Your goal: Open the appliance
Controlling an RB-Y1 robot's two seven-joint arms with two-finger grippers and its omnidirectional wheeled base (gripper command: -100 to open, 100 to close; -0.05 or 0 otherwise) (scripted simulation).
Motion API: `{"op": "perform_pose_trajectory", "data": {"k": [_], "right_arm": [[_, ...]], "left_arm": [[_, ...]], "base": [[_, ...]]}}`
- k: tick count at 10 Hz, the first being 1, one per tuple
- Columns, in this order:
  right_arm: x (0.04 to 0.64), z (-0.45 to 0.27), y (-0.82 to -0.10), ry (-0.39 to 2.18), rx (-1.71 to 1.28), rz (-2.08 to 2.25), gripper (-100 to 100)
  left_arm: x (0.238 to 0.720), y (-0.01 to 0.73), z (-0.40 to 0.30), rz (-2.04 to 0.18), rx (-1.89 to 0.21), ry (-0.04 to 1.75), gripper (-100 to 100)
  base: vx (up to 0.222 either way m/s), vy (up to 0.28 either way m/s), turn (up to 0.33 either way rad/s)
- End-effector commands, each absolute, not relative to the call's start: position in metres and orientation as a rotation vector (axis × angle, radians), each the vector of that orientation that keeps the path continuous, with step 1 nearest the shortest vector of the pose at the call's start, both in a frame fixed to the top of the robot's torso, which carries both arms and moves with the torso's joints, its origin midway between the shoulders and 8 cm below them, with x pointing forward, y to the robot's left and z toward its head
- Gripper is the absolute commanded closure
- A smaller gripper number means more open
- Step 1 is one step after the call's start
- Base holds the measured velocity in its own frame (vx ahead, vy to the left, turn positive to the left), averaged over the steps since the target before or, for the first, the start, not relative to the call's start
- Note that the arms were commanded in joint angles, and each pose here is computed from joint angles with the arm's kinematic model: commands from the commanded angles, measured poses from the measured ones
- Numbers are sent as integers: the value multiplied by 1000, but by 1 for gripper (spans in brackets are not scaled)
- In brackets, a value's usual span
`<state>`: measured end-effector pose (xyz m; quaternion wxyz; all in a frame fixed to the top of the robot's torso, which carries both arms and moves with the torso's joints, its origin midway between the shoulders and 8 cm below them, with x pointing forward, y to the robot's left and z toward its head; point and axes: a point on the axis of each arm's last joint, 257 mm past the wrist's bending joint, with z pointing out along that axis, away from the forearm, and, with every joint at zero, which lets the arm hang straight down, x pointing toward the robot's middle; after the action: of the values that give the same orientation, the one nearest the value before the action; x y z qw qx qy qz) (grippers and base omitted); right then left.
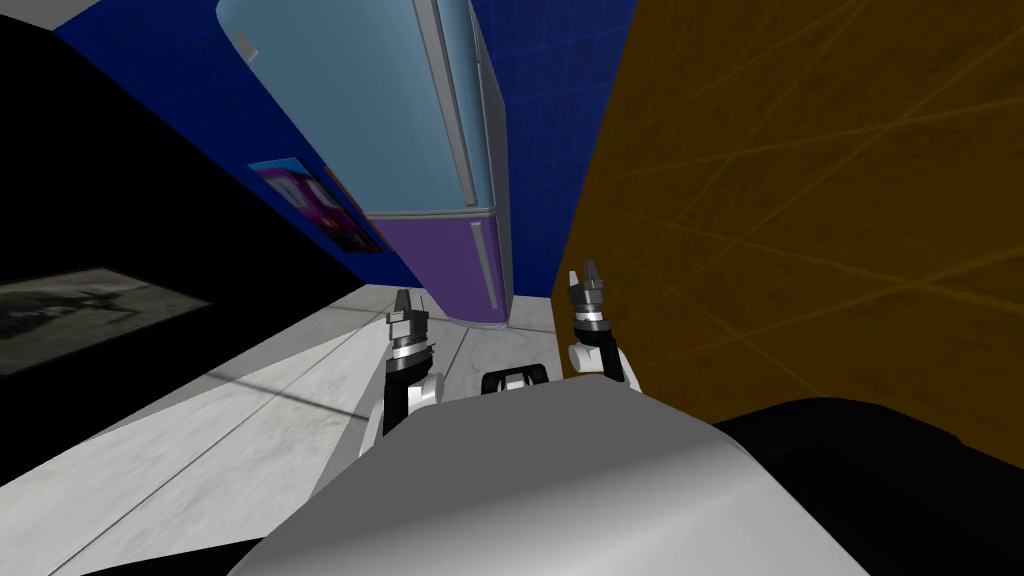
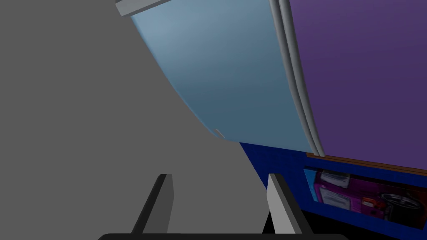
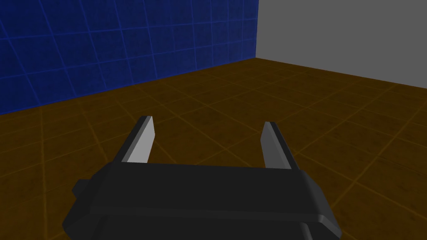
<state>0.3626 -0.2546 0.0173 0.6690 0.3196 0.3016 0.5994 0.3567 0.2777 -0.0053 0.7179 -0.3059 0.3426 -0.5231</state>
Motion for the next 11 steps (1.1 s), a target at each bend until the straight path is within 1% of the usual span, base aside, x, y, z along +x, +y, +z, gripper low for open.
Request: {"op": "perform_pose_trajectory", "data": {"k": [1, 2, 3, 7, 11], "right_arm": [[363, 17, -255, 680, 721, 1352, 0], [363, 17, -255, 680, 720, 1352, 0], [363, 17, -255, 680, 720, 1352, 0], [363, 17, -255, 681, 721, 1351, 0], [363, 17, -255, 681, 721, 1351, 0]], "left_arm": [[357, 278, -5, -1157, -677, 758, 0], [357, 278, -5, -1157, -677, 758, 0], [360, 273, -3, -1158, -646, 788, -100], [374, 262, 7, -1158, -580, 846, -100], [394, 252, 28, -1154, -540, 864, -100]], "base": [[0, 0, 0], [0, 0, 0], [15, -2, 1], [42, -9, 0], [68, -6, 0]]}}
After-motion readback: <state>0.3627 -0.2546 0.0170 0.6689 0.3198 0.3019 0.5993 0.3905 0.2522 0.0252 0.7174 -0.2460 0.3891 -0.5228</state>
